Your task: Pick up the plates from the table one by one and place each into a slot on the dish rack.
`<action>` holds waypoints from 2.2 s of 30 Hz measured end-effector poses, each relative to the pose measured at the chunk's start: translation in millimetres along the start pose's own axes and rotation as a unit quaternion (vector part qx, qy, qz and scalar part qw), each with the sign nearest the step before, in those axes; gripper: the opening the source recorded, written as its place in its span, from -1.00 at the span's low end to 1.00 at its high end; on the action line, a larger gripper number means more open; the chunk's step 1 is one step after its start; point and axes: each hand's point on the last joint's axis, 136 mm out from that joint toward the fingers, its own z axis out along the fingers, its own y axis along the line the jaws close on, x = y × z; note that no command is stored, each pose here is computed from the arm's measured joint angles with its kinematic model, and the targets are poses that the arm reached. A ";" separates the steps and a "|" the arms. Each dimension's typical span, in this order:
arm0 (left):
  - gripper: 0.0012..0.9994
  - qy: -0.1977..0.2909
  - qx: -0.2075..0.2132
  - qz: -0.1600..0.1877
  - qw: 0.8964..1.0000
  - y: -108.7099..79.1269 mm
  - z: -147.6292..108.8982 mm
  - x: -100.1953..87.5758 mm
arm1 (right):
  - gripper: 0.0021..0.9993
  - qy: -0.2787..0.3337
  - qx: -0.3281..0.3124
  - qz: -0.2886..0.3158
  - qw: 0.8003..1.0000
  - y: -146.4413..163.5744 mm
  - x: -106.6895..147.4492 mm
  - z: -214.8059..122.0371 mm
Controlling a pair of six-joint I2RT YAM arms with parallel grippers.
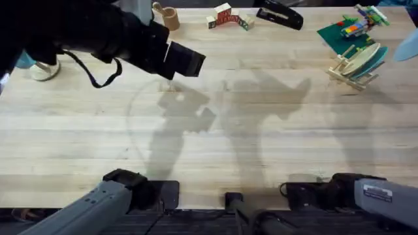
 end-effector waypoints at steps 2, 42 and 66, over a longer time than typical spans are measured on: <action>0.99 0.000 0.000 0.000 1.000 0.0 -0.1 0.0 | -0.94 0.004 0.016 0.015 1.000 -6.3 -7.9 8.2; 0.99 0.000 0.000 0.000 1.000 0.0 -0.1 0.0 | -0.94 0.064 0.058 0.025 0.996 2.3 -36.7 111.4; 0.99 0.000 0.000 0.000 1.000 0.1 -0.1 0.0 | -0.94 0.096 0.091 0.025 0.991 -30.5 -27.8 113.3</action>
